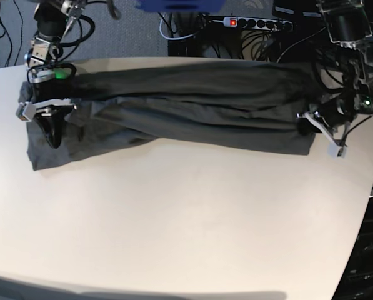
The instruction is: Fold the T-shirt properly
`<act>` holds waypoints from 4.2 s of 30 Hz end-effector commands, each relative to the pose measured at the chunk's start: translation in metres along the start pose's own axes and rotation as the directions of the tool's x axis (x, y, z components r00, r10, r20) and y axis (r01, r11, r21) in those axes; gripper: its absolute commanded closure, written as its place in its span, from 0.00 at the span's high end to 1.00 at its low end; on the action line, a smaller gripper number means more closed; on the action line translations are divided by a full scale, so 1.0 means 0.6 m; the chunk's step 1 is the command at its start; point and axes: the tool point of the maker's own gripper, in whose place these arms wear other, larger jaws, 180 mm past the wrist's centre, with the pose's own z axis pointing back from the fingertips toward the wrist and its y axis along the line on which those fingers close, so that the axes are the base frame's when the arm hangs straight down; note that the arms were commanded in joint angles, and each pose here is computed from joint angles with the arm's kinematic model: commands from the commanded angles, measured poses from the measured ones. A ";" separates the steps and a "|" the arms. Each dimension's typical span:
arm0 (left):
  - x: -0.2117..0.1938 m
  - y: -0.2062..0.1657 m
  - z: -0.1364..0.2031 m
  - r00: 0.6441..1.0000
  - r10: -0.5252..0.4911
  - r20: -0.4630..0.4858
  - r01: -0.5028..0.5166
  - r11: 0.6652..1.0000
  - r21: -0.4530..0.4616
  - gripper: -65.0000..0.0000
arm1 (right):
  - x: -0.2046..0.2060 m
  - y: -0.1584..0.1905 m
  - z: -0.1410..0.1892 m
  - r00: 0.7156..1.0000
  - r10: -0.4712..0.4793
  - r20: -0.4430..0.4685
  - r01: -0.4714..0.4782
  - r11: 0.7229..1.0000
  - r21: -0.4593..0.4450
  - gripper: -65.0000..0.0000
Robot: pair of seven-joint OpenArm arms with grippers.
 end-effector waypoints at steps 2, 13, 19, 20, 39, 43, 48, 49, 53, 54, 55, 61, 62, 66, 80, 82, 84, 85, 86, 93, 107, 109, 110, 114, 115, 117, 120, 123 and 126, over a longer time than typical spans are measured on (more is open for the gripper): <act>0.012 0.020 -0.002 1.000 -0.001 -0.015 0.001 0.999 0.041 0.06 | -0.089 -0.004 0.015 0.964 0.048 -0.261 -0.052 0.999 -0.009 0.01; 0.055 0.029 -0.038 0.999 -0.026 -0.034 0.029 0.996 0.087 0.06 | -0.090 -0.009 0.001 0.961 0.038 -0.273 -0.043 0.999 -0.011 0.01; 0.098 0.007 -0.053 0.997 -0.072 -0.013 0.073 0.992 0.105 0.06 | -0.095 -0.010 0.008 0.959 0.035 -0.280 -0.041 0.999 -0.014 0.01; 0.103 0.004 -0.055 0.997 -0.076 -0.010 0.076 0.991 0.105 0.06 | -0.095 -0.010 0.008 0.959 0.035 -0.280 -0.041 0.999 -0.014 0.01; 0.172 -0.027 0.031 0.968 -0.239 0.081 0.237 0.971 0.033 0.06 | -0.132 -0.002 0.026 0.944 -0.025 -0.328 0.015 0.999 -0.034 0.01; 0.190 -0.052 0.059 0.943 -0.307 0.131 0.302 0.952 0.051 0.06 | -0.133 -0.001 0.025 0.944 -0.026 -0.329 0.016 0.999 -0.034 0.01; 0.168 -0.060 0.080 0.929 -0.362 0.073 0.357 0.931 0.075 0.06 | -0.133 -0.001 0.025 0.944 -0.027 -0.328 0.016 0.999 -0.035 0.01; 0.156 -0.054 0.083 0.931 -0.362 0.035 0.358 0.930 0.081 0.06 | -0.133 -0.001 0.025 0.944 -0.027 -0.328 0.016 0.999 -0.035 0.01; 0.105 0.000 0.116 0.954 -0.293 -0.066 0.300 0.942 0.150 0.06 | -0.133 -0.001 0.025 0.944 -0.026 -0.329 0.016 0.999 -0.034 0.01; 0.094 0.011 0.124 0.957 -0.278 -0.080 0.288 0.943 0.165 0.06 | -0.134 -0.001 0.027 0.944 -0.026 -0.330 0.016 0.999 -0.034 0.01; 0.085 0.019 0.131 0.960 -0.267 -0.090 0.279 0.944 0.178 0.06 | -0.134 -0.001 0.027 0.944 -0.026 -0.330 0.016 0.999 -0.034 0.01; 0.051 0.050 0.143 0.958 -0.246 -0.147 0.272 0.941 0.201 0.06 | -0.134 -0.001 0.027 0.944 -0.026 -0.330 0.016 0.999 -0.034 0.01; 0.051 0.053 0.141 0.960 -0.241 -0.145 0.267 0.943 0.200 0.06 | -0.134 -0.001 0.027 0.944 -0.026 -0.330 0.016 0.999 -0.034 0.01; 0.041 0.061 0.121 0.972 -0.201 -0.121 0.221 0.959 0.179 0.06 | -0.134 0.000 0.026 0.943 -0.025 -0.331 0.015 0.999 -0.032 0.01; 0.066 0.052 0.101 0.976 -0.201 -0.084 0.211 0.966 0.148 0.52 | -0.136 0.001 0.029 0.941 -0.023 -0.336 0.014 0.999 -0.029 0.01; 0.067 0.052 0.102 0.976 -0.203 -0.083 0.214 0.966 0.148 0.61 | -0.137 0.001 0.030 0.941 -0.023 -0.338 0.014 0.999 -0.029 0.01; 0.080 0.048 0.101 0.970 -0.231 -0.071 0.239 0.961 0.140 0.63 | -0.139 0.001 0.032 0.940 -0.024 -0.340 0.015 0.999 -0.030 0.01; 0.084 0.046 0.100 0.963 -0.259 -0.071 0.266 0.955 0.129 0.63 | -0.139 0.001 0.032 0.940 -0.024 -0.340 0.015 0.999 -0.030 0.01; 0.081 0.046 0.095 0.958 -0.277 -0.081 0.285 0.952 0.112 0.63 | -0.139 0.001 0.032 0.940 -0.024 -0.340 0.015 0.999 -0.030 0.01; 0.066 0.059 0.062 0.975 -0.189 -0.120 0.198 0.978 0.071 0.63 | -0.140 0.001 0.034 0.939 -0.025 -0.343 0.015 0.999 -0.031 0.01; 0.063 0.018 0.048 0.977 -0.183 -0.112 0.180 0.983 -0.040 0.63 | -0.141 0.002 0.034 0.938 -0.023 -0.345 0.014 0.999 -0.029 0.01; 0.065 0.017 0.055 0.977 -0.183 -0.113 0.177 0.983 -0.056 0.63 | -0.140 0.000 0.034 0.939 -0.022 -0.344 0.013 1.000 -0.029 0.01; 0.069 0.019 0.060 0.976 -0.185 -0.112 0.179 0.982 -0.059 0.63 | -0.140 0.000 0.034 0.939 -0.022 -0.344 0.013 1.000 -0.029 0.01; 0.083 0.014 0.071 0.983 -0.170 -0.073 0.163 0.982 -0.101 0.63 | -0.140 0.000 0.034 0.939 -0.022 -0.344 0.013 1.000 -0.029 0.01; 0.087 0.015 0.073 0.984 -0.168 -0.066 0.160 0.981 -0.109 0.63 | -0.140 0.000 0.034 0.939 -0.022 -0.344 0.013 1.000 -0.029 0.01; 0.083 0.017 0.072 0.987 -0.144 -0.066 0.134 0.983 -0.128 0.63 | -0.140 0.000 0.034 0.939 -0.022 -0.344 0.013 1.000 -0.029 0.01; 0.064 0.021 0.060 0.993 -0.080 -0.087 0.065 0.985 -0.162 0.63 | -0.140 0.000 0.034 0.939 -0.022 -0.344 0.013 1.000 -0.029 0.01; 0.060 0.024 0.047 0.994 -0.048 -0.103 0.031 0.985 -0.167 0.63 | -0.140 0.000 0.034 0.939 -0.022 -0.344 0.013 1.000 -0.029 0.01; 0.048 0.031 0.041 0.991 -0.034 -0.130 0.013 0.988 -0.156 0.63 | -0.140 0.000 0.034 0.939 -0.022 -0.344 0.013 1.000 -0.029 0.01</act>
